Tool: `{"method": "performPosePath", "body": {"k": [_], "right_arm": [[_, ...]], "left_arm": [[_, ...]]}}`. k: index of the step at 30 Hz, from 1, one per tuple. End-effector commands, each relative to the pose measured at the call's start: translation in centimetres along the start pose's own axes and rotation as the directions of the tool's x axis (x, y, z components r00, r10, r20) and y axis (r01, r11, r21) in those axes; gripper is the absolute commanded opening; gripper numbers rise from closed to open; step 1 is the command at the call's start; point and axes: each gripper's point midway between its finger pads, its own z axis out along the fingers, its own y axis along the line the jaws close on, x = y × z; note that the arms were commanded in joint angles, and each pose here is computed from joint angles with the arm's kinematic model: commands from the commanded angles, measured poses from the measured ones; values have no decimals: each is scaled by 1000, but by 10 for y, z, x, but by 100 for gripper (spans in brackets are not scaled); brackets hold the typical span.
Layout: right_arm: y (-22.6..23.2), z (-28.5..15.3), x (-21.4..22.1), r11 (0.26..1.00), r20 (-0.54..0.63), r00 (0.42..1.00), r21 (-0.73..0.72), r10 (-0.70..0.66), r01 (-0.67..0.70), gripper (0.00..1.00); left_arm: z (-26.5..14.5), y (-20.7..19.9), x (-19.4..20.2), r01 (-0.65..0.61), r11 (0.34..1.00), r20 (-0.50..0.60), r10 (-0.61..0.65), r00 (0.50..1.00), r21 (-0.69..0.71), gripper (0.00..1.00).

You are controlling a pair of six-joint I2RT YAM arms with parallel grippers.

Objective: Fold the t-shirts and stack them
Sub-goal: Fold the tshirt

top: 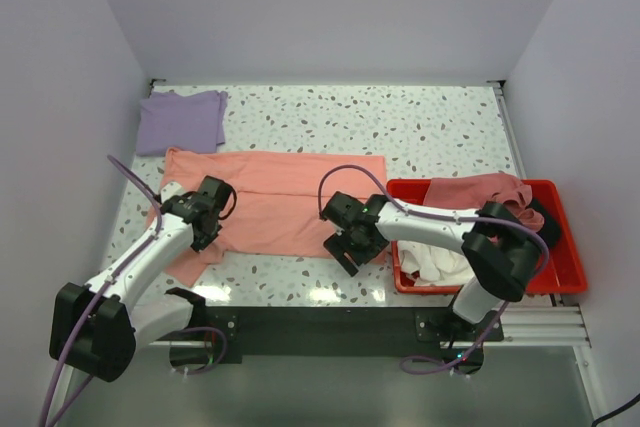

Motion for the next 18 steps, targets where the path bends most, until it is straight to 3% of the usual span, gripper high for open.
{"method": "performPosePath", "body": {"k": [1, 7, 14, 18], "right_arm": [[-4, 4, 5, 999, -32, 999, 30, 30, -29, 74], [-10, 10, 1, 996, -42, 998, 79, 45, -42, 70], [-17, 11, -5, 995, -39, 998, 86, 53, -49, 43], [-19, 13, -6, 995, -46, 997, 89, 54, -50, 33]], "left_arm": [[-5, -6, -16, 8, 1000, 57, -9, 998, 18, 0], [-5, -10, -18, -4, 999, 63, 2, 998, 33, 0], [-7, -13, -28, -15, 1000, 94, 13, 995, 15, 0], [-7, -16, -32, -9, 1000, 104, 6, 995, 22, 0]]}}
